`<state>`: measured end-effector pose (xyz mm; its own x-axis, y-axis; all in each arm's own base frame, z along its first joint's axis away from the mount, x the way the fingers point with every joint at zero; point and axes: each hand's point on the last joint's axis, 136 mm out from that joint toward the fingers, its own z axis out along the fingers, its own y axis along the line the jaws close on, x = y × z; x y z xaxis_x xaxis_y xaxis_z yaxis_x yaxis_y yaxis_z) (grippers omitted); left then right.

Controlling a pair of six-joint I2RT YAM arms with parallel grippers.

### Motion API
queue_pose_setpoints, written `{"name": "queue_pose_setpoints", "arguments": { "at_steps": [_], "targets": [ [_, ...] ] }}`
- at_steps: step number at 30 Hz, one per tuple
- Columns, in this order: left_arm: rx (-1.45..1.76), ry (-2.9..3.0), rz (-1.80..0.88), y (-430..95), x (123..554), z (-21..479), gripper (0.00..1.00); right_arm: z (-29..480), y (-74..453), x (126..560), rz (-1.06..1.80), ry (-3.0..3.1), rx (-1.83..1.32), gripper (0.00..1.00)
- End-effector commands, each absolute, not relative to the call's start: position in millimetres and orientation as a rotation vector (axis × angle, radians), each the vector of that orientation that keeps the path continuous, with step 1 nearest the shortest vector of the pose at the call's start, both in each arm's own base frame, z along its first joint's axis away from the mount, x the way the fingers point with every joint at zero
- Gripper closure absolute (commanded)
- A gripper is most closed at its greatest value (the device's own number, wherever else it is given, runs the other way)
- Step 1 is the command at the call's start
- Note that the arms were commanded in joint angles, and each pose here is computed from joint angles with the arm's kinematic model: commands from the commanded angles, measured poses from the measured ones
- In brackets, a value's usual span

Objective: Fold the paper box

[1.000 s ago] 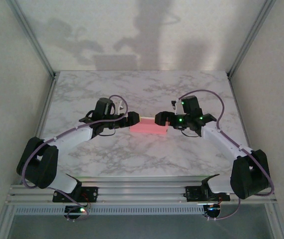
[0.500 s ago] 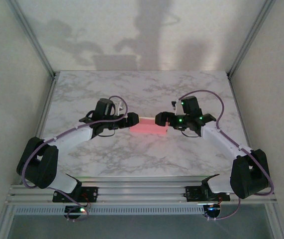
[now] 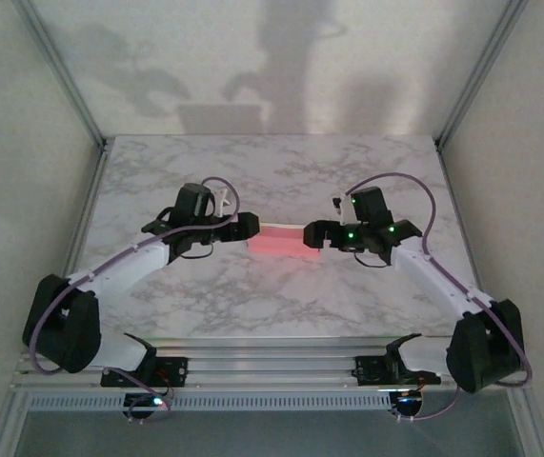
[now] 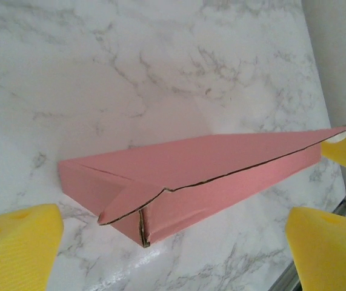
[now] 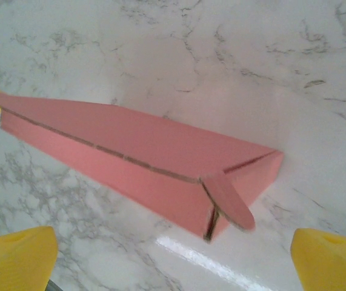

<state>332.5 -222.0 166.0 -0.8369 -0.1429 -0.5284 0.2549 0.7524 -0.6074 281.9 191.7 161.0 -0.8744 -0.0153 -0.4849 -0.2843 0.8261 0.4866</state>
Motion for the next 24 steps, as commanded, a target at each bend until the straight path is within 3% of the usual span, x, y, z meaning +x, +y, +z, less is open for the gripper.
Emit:
{"name": "queue_pose_setpoints", "arguments": {
  "at_steps": [1,11,14,20,24],
  "targets": [
    [0.146,2.353,-0.820,-205,336,186,0.13,185,177,277,0.660,2.491,-0.313,0.03],
    [0.353,2.410,-0.692,-200,336,183,0.40,201,161,283,0.430,2.494,-0.406,0.39],
    [0.405,2.422,-0.658,-199,338,181,0.43,198,163,285,0.407,2.496,-0.428,0.45],
    [0.475,2.454,-0.735,-214,339,174,0.59,189,169,288,0.409,2.513,-0.450,0.52],
    [0.473,2.488,-0.680,-209,344,164,0.60,183,169,290,0.390,2.520,-0.447,0.53]
  ]
}}
